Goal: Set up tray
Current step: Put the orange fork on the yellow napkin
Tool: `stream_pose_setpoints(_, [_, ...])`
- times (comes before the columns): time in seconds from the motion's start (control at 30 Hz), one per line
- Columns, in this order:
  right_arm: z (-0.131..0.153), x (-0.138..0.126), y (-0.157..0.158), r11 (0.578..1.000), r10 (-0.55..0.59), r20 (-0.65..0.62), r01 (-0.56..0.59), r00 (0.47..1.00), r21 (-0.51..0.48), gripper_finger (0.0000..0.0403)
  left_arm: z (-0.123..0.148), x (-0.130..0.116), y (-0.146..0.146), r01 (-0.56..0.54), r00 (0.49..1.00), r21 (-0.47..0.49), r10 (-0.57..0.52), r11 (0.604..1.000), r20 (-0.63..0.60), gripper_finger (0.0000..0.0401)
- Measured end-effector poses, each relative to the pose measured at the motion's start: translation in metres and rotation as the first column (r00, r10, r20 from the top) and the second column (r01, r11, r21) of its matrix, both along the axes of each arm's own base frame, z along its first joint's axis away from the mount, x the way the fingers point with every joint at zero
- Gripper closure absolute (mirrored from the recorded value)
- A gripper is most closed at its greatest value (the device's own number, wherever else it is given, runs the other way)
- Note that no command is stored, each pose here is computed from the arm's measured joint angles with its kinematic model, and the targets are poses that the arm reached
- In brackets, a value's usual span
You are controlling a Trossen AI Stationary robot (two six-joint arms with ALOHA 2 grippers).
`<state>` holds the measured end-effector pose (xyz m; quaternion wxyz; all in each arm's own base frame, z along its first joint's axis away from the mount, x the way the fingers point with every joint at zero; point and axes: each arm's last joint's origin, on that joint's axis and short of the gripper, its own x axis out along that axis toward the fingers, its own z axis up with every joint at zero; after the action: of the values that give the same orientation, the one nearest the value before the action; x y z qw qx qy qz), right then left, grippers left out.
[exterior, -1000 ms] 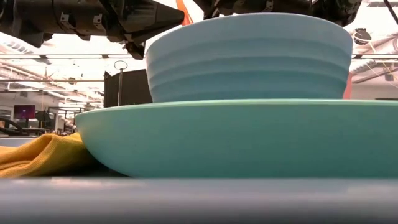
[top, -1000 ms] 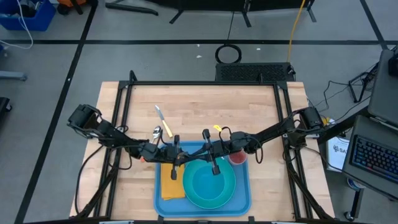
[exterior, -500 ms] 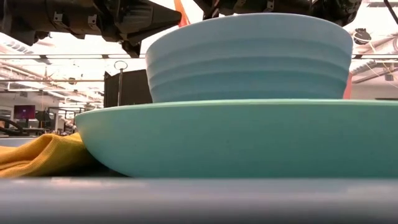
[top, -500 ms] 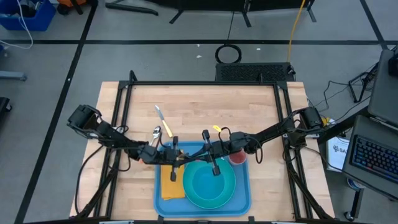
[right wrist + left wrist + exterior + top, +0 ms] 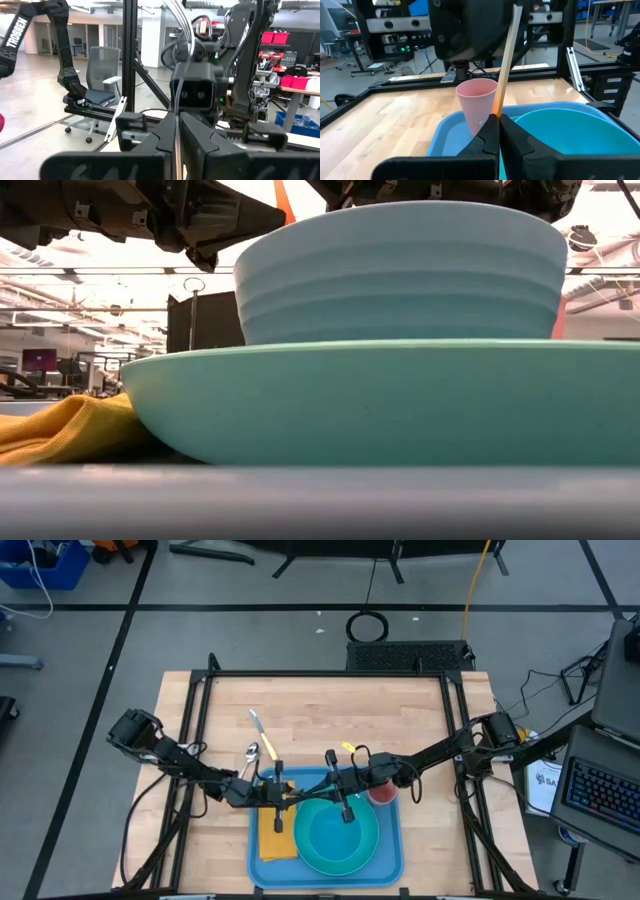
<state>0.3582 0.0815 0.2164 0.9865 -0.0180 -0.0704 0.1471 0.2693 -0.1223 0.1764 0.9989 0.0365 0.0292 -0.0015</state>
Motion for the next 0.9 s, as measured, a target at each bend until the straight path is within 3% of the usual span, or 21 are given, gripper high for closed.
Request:
stream_pose_setpoints(0.6, [-0.001,0.000,0.000,0.999,-0.005,-0.005,0.005,1.000,-0.034,0.0374,-0.001,-0.007,-0.013,0.022,1.000,0.009,-0.022,1.000,-0.009,0.0401])
stream_pose_setpoints(0.9, [0.000,-0.002,0.000,0.996,-0.006,-0.041,0.002,0.999,-0.085,0.0374,-0.011,-0.018,-0.028,-0.012,0.995,-0.023,0.009,1.000,-0.099,0.0401])
